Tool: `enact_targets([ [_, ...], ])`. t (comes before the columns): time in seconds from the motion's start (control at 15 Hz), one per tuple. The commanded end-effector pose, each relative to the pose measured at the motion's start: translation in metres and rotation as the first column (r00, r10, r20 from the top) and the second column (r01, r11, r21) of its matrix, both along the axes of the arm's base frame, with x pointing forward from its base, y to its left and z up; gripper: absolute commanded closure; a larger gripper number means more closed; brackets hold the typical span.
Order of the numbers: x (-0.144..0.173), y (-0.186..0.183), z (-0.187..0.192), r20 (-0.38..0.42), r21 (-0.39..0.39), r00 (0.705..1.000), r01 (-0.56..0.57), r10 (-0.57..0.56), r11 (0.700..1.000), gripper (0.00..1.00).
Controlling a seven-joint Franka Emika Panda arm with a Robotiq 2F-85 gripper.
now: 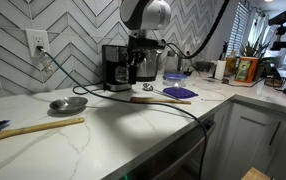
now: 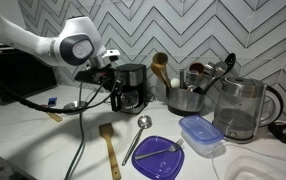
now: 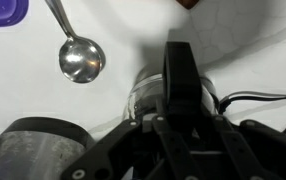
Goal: Pick up the coffee jar and slot it into the coffee machine
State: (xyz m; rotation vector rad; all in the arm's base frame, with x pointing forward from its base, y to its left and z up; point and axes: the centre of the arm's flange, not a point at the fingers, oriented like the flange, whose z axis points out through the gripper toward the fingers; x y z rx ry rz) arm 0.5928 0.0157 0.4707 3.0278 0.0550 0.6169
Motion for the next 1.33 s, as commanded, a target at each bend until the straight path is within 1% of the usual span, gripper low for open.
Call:
enact_targets([
  [0.0, 0.021, -0.001, 0.006, -0.002, 0.016, 1.0, -0.03, 0.03, 0.999, 0.93],
  [0.4, 0.034, 0.004, 0.006, -0.026, 0.019, 0.999, -0.039, 0.039, 0.999, 0.93],
  [0.8, 0.028, 0.022, 0.017, -0.107, -0.011, 0.988, -0.116, 0.114, 0.993, 0.93],
  [1.07, 0.032, 0.028, 0.021, -0.102, -0.045, 0.989, -0.113, 0.108, 0.993, 0.93],
  [1.27, 0.037, 0.035, 0.016, -0.097, -0.061, 0.99, -0.112, 0.106, 0.992, 0.93],
])
